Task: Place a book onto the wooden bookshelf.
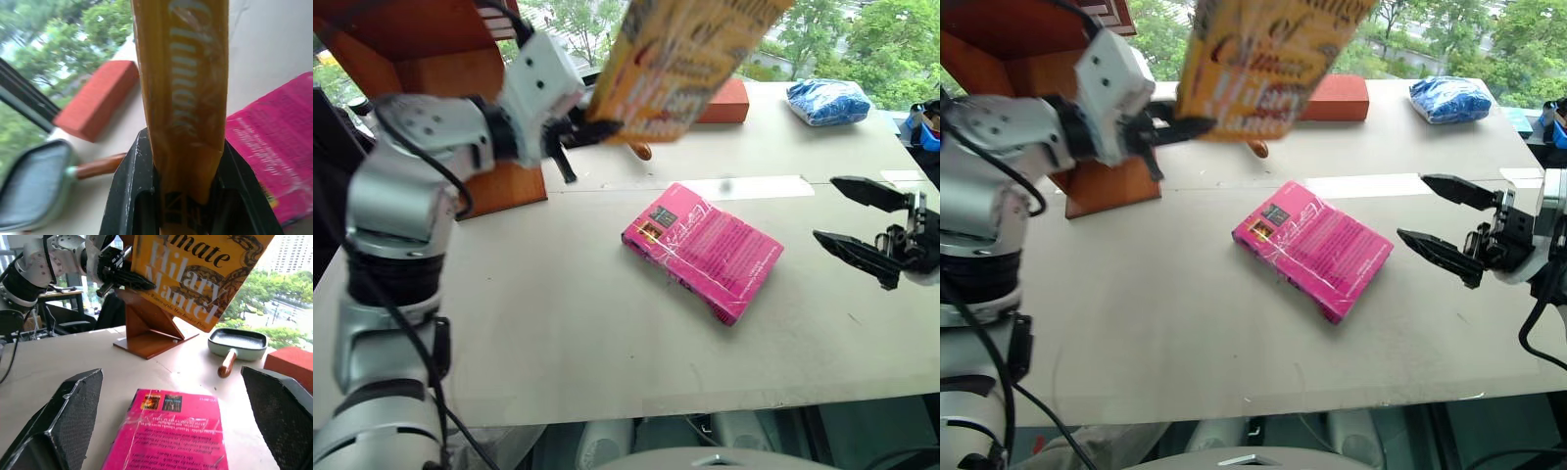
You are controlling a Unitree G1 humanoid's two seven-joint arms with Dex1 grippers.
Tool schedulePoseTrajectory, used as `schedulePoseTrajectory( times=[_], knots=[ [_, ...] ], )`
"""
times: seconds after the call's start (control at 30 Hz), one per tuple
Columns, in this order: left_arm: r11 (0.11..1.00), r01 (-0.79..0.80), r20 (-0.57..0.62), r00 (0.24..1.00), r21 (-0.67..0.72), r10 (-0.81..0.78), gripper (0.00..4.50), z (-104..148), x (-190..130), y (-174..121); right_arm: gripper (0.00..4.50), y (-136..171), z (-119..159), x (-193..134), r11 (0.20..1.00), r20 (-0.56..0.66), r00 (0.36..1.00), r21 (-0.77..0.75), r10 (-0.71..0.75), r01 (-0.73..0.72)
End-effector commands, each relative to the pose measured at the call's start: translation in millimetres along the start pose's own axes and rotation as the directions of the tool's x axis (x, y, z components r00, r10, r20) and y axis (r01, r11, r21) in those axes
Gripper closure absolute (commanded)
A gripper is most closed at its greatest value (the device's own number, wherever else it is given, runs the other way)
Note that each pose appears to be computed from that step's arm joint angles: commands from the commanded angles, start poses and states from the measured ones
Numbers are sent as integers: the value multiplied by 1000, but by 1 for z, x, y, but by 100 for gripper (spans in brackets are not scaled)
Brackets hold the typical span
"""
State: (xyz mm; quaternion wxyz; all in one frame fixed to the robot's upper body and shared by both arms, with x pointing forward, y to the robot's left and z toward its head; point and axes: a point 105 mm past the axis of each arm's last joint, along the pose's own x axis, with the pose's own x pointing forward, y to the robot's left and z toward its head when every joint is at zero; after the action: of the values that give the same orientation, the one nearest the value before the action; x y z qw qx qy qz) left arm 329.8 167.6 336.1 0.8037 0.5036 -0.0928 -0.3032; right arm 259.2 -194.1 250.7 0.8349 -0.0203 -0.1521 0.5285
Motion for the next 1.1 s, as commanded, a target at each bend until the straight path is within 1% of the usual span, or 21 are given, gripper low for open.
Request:
schedulePoseTrajectory(
  times=[0.03,0.13,0.2,0.33,0.4,0.47,0.5,0.53,0.6,0.63,0.77,0.8,0.87,1.0,1.1],
  knots=[
    [974,-61,-133,987,218,91,405,-15,-22,20,0,-9,7,11,1000,29,999,-25,16,-15],
    [946,-59,-301,940,317,159,405,-46,-51,37,0,-18,13,26,999,67,998,-35,3,0],
    [930,-44,-375,908,365,190,405,-59,-66,45,0,-19,16,33,999,83,996,-38,14,-10],
    [911,-43,-486,835,411,259,405,-81,-95,61,0,-19,22,49,998,102,994,-61,23,-17],
    [902,-38,-533,795,430,288,405,-95,-109,68,0,-18,22,60,996,77,997,-87,13,-7],
    [888,-20,-566,764,459,310,405,-103,-119,73,0,-17,22,68,996,61,998,-92,1,4],
    [880,-23,-562,761,475,323,405,-103,-121,76,0,-15,25,71,996,76,997,-88,11,-4],
    [874,-55,-532,774,484,343,405,-97,-119,80,0,-13,28,73,996,92,996,-84,17,-10],
    [888,-163,-423,832,431,358,405,-80,-105,83,0,-12,32,75,996,109,994,-85,23,-14],
    [898,-192,-380,856,396,351,405,-73,-97,83,0,-12,32,75,996,110,994,-87,22,-13],
    [948,-153,-307,921,279,239,405,-63,-69,62,0,-11,32,72,995,106,994,-95,15,-5],
    [950,-142,-297,928,278,225,405,-61,-63,59,0,-11,32,69,995,100,995,-104,8,2],
    [948,-140,-287,932,285,223,405,-59,-58,58,0,-11,31,66,993,93,996,-113,-4,15],
    [922,-176,-307,907,345,288,405,-60,-59,71,0,-11,33,62,992,92,996,-121,-22,34],
    [878,-177,-385,848,444,365,405,-72,-73,89,0,-10,34,61,992,95,995,-122,-28,40]
  ],
)
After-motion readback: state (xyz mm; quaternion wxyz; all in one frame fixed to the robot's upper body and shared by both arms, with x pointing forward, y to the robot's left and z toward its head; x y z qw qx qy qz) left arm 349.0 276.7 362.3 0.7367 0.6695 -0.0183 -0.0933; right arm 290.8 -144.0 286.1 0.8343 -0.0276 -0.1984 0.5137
